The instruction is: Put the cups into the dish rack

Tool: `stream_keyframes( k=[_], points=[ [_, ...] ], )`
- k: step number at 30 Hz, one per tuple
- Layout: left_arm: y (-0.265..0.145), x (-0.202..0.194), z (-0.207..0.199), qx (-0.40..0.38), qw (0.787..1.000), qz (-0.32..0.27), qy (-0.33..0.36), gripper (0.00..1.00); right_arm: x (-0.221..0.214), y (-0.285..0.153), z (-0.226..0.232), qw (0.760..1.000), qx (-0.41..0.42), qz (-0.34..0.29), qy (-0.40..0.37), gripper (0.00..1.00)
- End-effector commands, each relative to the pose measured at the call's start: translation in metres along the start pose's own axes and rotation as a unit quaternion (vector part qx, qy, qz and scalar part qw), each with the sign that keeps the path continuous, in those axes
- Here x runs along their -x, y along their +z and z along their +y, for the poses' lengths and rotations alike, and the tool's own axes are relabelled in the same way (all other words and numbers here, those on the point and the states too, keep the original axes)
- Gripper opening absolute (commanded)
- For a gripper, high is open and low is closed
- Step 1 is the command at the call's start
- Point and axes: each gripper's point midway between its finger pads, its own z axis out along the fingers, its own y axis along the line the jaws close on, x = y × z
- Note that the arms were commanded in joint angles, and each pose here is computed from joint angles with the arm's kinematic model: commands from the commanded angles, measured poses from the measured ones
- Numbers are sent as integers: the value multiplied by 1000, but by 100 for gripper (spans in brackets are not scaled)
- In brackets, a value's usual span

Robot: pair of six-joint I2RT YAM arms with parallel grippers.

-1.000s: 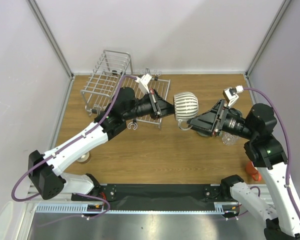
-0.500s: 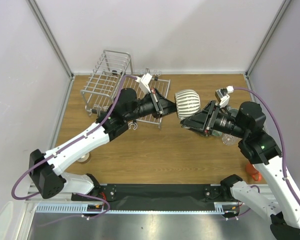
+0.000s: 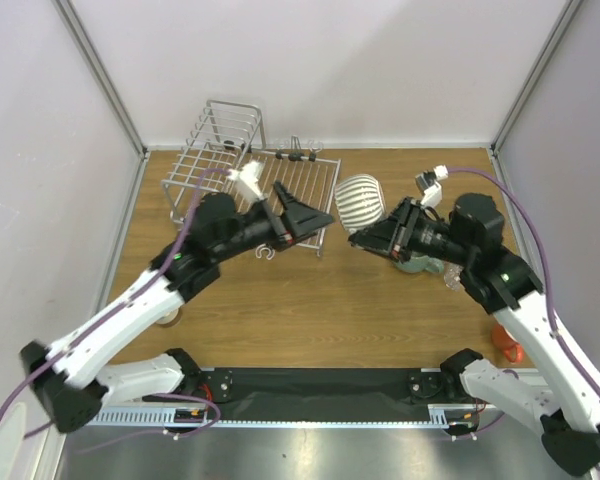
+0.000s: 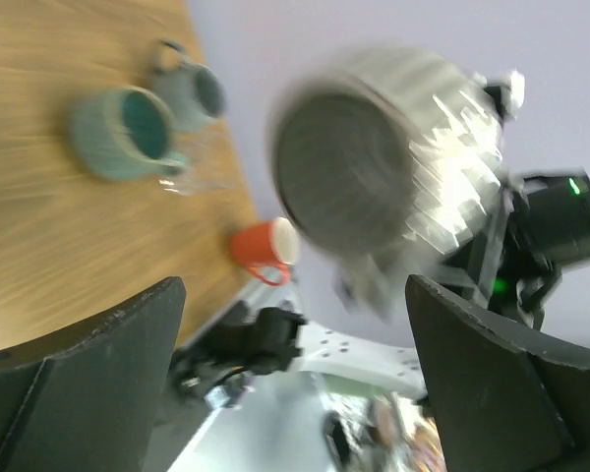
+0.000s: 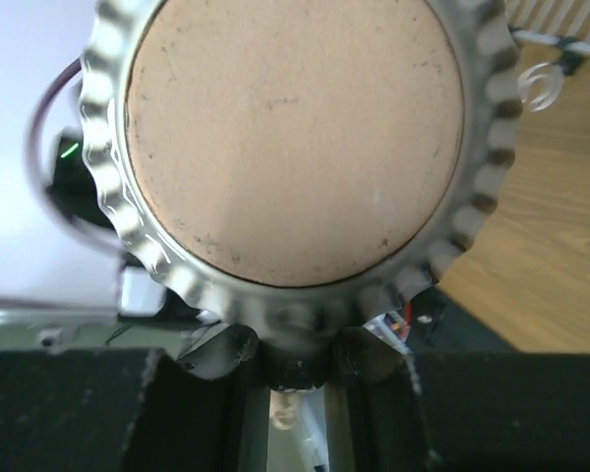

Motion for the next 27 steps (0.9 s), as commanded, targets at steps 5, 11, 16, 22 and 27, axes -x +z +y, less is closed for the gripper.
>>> stream_keyframes(
  k=[5,11,16,22,27],
  points=[
    [-129,36,25,167,973,-124,96,100,56,77,-40,986,-107,-52,-115,0],
    [-191,36,45,255,951,-155,86,99,99,134,-67,939,-225,-101,-238,0],
    [-214,37,39,245,948,-167,117,100,120,197,-99,888,-288,-91,-347,0],
    [-238,32,24,210,951,-171,150,100,139,267,-130,868,-300,-98,-384,0],
    [-240,20,13,173,962,-151,146,100,147,313,-147,856,-314,-82,-403,0]
  ],
)
